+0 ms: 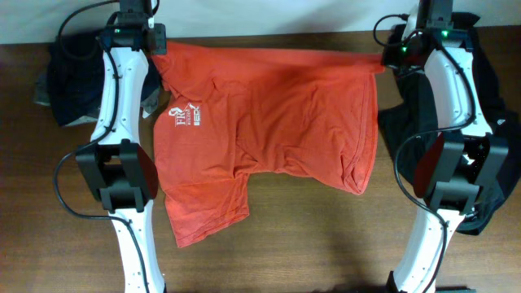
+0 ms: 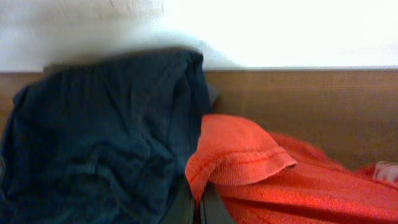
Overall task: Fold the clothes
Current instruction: 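Lay the red t-shirt flat and open both grippers at the top corners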
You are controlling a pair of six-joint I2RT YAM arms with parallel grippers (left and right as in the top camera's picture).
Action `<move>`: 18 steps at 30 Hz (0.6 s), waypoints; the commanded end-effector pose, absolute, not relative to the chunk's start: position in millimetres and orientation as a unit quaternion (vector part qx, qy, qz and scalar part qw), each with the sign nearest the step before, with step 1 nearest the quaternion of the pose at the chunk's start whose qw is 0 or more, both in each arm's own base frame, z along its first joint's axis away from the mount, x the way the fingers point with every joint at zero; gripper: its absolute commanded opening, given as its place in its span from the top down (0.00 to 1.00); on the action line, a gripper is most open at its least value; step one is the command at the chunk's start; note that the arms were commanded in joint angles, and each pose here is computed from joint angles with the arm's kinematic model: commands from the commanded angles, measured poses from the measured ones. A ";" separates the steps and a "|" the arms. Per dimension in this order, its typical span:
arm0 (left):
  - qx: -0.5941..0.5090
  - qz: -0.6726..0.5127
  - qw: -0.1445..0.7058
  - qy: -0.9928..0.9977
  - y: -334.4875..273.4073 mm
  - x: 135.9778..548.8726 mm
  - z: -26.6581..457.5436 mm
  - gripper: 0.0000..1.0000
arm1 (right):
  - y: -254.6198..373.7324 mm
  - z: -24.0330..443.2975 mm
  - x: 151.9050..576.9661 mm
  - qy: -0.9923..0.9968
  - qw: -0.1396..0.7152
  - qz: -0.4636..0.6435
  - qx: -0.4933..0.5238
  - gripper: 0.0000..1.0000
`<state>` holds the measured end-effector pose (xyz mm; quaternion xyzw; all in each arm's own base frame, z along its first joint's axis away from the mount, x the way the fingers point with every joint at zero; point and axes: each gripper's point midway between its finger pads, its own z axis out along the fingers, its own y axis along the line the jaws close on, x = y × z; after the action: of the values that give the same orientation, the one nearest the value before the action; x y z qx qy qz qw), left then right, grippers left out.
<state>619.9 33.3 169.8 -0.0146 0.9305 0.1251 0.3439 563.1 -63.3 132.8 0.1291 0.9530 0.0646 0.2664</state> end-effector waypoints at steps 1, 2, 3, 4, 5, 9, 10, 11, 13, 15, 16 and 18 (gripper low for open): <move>-0.020 0.129 0.324 0.937 37.0 605.6 176.6 0.99 | -66.9 156.7 548.2 0.952 0.265 0.066 0.140 0.96; -0.018 0.129 0.312 0.941 37.0 600.4 174.1 0.99 | -66.7 158.2 542.1 0.954 0.256 0.065 0.141 0.96; -0.015 0.125 0.297 0.946 35.8 593.9 170.5 0.99 | -66.3 159.2 536.3 0.956 0.247 0.066 0.143 0.96; -0.012 0.119 0.282 0.952 33.7 587.3 165.9 0.99 | -66.4 160.3 530.0 0.958 0.238 0.067 0.145 0.96; -0.011 0.112 0.266 0.958 31.4 580.3 160.9 0.99 | -65.9 159.8 523.8 0.960 0.227 0.067 0.146 0.96; -0.012 0.107 0.213 0.971 30.4 557.1 147.8 0.99 | -63.1 153.6 506.8 0.968 0.192 0.067 0.150 0.96; -0.012 0.107 0.203 0.973 30.4 552.4 145.7 0.99 | -62.6 152.3 503.9 0.969 0.185 0.067 0.150 0.96; -0.013 0.106 0.190 0.976 30.4 546.3 143.1 0.99 | -62.1 150.5 500.2 0.970 0.177 0.067 0.150 0.96; -0.011 0.103 0.181 0.978 29.0 542.1 141.1 0.99 | -62.3 149.5 498.6 0.971 0.173 0.066 0.150 0.96; -0.009 0.096 0.174 0.980 26.8 539.4 138.4 0.99 | -63.6 149.0 497.7 0.972 0.171 0.061 0.152 0.96; -0.009 0.094 0.171 0.981 26.1 538.3 137.8 0.99 | -64.6 148.5 497.0 0.972 0.170 0.058 0.152 0.96; -0.006 0.083 0.167 0.982 22.3 537.1 135.5 0.99 | -64.8 147.5 496.5 0.972 0.168 0.058 0.152 0.96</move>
<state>535.5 26.2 121.1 0.0013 0.9833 0.1014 0.1512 498.9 -56.7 130.4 0.1460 0.9752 0.0692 0.1514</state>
